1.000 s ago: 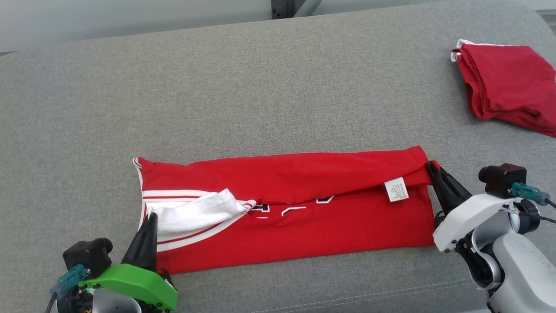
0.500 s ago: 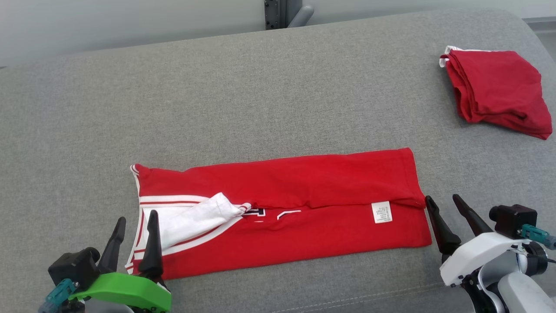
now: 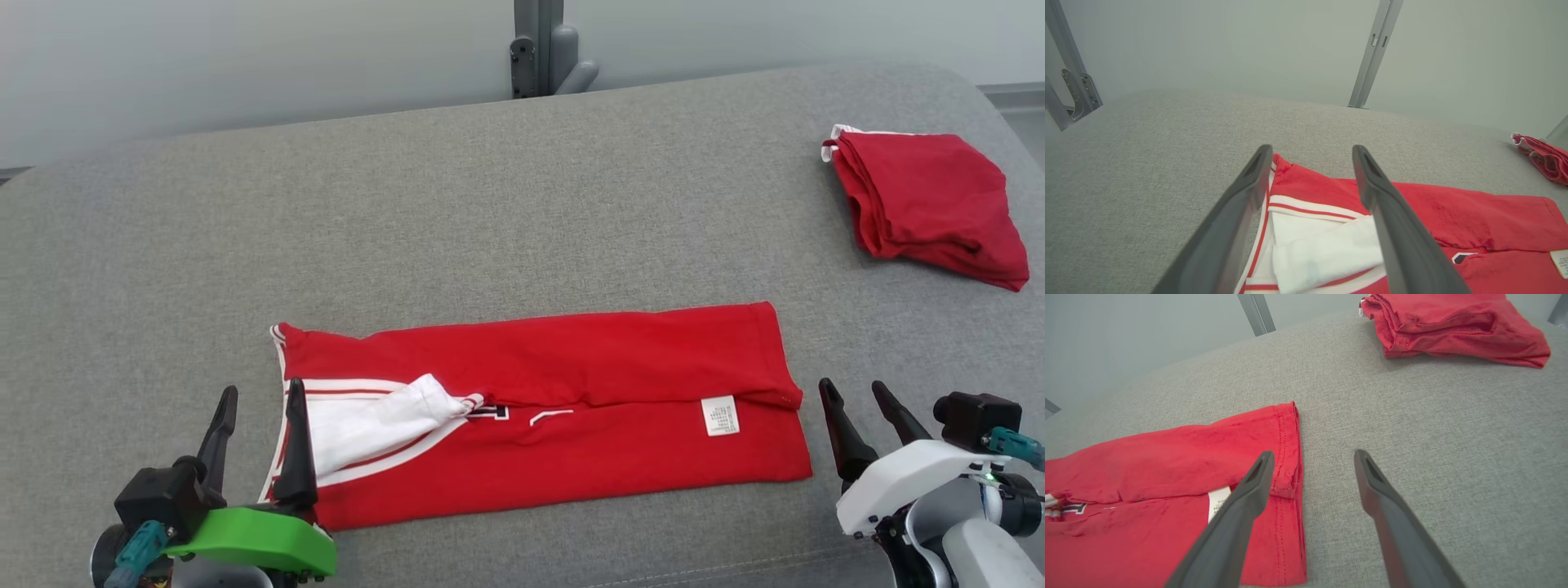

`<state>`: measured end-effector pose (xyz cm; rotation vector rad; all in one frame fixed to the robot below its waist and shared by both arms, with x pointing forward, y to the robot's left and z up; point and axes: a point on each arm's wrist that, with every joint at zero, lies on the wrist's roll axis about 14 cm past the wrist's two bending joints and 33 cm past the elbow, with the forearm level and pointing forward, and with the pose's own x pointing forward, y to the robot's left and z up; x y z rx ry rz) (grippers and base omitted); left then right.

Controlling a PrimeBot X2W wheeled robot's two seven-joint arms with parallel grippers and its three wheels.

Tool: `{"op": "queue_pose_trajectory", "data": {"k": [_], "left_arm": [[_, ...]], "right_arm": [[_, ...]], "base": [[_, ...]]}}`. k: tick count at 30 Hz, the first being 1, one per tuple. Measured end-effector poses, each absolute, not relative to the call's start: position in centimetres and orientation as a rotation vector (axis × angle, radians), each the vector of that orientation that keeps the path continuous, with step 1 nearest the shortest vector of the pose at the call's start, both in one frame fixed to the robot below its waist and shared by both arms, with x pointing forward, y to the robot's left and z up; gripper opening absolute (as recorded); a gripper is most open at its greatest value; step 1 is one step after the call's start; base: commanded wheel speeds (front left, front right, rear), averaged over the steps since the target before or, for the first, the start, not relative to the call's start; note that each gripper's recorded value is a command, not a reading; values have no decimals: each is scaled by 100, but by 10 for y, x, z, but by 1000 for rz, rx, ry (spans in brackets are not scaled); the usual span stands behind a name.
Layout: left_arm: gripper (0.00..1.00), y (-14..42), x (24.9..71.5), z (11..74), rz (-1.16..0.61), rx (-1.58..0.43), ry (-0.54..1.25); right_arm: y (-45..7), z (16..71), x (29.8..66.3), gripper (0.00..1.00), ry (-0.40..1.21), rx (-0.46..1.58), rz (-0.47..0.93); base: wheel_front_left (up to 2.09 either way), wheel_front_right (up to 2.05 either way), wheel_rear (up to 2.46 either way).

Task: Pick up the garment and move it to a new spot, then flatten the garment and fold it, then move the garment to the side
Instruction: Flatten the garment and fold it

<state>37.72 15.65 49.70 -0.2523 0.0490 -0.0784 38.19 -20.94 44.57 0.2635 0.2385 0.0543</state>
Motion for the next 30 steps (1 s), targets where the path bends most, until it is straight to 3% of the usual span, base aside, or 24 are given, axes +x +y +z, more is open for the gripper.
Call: {"op": "queue_pose_trajectory", "data": {"k": [8, 23, 30], "left_arm": [[100, 171, 365, 507, -32, -236, 2], [100, 196, 350, 506, 55, -228, -13], [100, 205, 345, 503, 85, -228, -9]], "right_arm": [[-196, 446, 392, 100, 240, 282, 51], [-182, 400, 411, 100, 430, 265, 30], [-158, 381, 407, 100, 509, 245, 83]], "base": [[0, 0, 0], [0, 0, 0], [0, 0, 0]]}}
